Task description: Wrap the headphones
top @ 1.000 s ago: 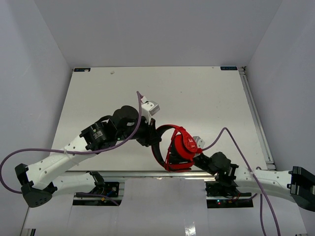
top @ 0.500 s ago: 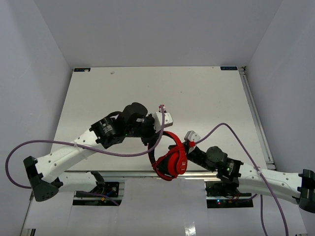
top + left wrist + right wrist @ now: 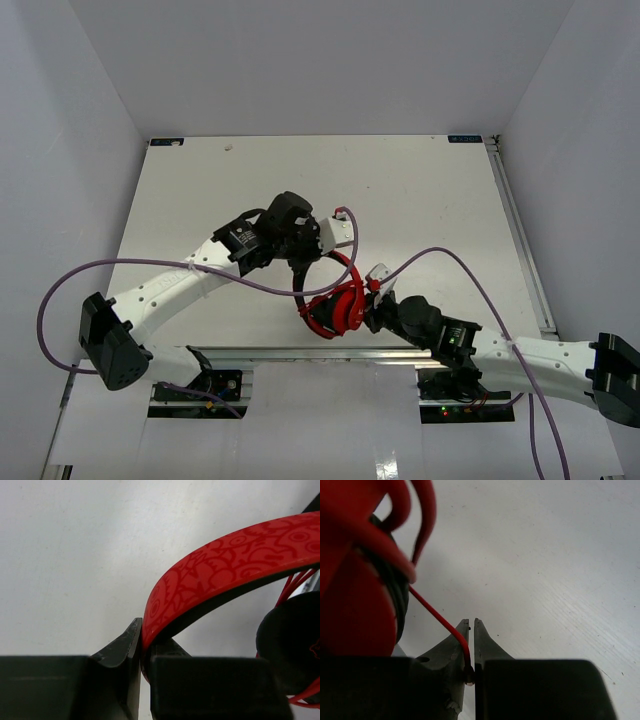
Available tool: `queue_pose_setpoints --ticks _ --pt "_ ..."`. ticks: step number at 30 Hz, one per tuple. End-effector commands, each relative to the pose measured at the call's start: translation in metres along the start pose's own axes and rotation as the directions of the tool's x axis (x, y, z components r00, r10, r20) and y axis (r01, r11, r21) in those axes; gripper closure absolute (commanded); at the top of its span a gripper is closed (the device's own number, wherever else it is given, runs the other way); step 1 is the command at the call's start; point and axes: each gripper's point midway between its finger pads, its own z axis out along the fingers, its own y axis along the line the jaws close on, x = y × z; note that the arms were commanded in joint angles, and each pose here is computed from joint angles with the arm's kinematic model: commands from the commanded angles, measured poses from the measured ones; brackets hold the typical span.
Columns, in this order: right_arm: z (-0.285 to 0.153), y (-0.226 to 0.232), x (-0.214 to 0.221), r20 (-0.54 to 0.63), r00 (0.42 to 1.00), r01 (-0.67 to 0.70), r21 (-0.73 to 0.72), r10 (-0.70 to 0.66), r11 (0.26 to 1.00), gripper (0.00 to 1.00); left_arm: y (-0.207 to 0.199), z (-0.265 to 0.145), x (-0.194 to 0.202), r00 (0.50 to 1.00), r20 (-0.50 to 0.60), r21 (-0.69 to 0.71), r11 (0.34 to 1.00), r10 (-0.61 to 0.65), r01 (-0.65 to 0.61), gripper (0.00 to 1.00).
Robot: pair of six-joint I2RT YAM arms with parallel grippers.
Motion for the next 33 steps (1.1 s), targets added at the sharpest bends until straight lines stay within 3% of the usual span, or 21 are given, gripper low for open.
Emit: queue_pose_setpoints --ticks 1,3,12,15,18,23,30,33 --pt "0.002 -0.020 -0.032 0.108 0.994 -0.046 0.107 0.034 0.993 0.92 0.023 0.000 0.018 0.988 -0.028 -0.105 0.982 0.153 -0.155 1.00" --pt "0.003 -0.023 -0.034 0.111 0.993 -0.048 0.116 0.035 0.992 0.92 0.022 0.009 0.026 0.979 -0.030 -0.097 0.974 0.201 -0.203 1.00" --pt "0.018 -0.027 -0.034 0.084 0.996 -0.046 0.119 0.036 0.992 0.92 0.009 0.037 0.015 0.925 0.164 -0.042 0.939 0.343 -0.340 1.00" --pt "0.027 -0.031 -0.035 0.067 0.997 -0.047 0.117 0.040 0.992 0.92 0.012 0.050 0.025 0.927 0.146 -0.002 0.937 0.345 -0.349 1.00" --pt "0.035 -0.031 -0.042 0.065 0.997 -0.052 0.094 0.046 0.994 0.92 0.018 0.068 0.047 0.934 0.059 0.052 0.933 0.352 -0.355 1.00" --pt "0.053 -0.042 -0.028 0.019 0.998 -0.069 0.098 0.067 0.993 0.92 0.034 0.078 0.040 0.933 0.066 0.071 0.931 0.354 -0.358 1.00" --pt "0.079 -0.049 -0.011 -0.001 0.996 -0.091 0.082 0.091 0.992 0.92 0.042 0.091 0.075 0.931 -0.098 0.153 0.929 0.353 -0.336 1.00" --pt "0.089 -0.053 -0.010 0.003 0.995 -0.102 0.089 0.102 0.991 0.92 0.043 0.092 0.075 0.929 -0.099 0.157 0.928 0.356 -0.338 1.00"
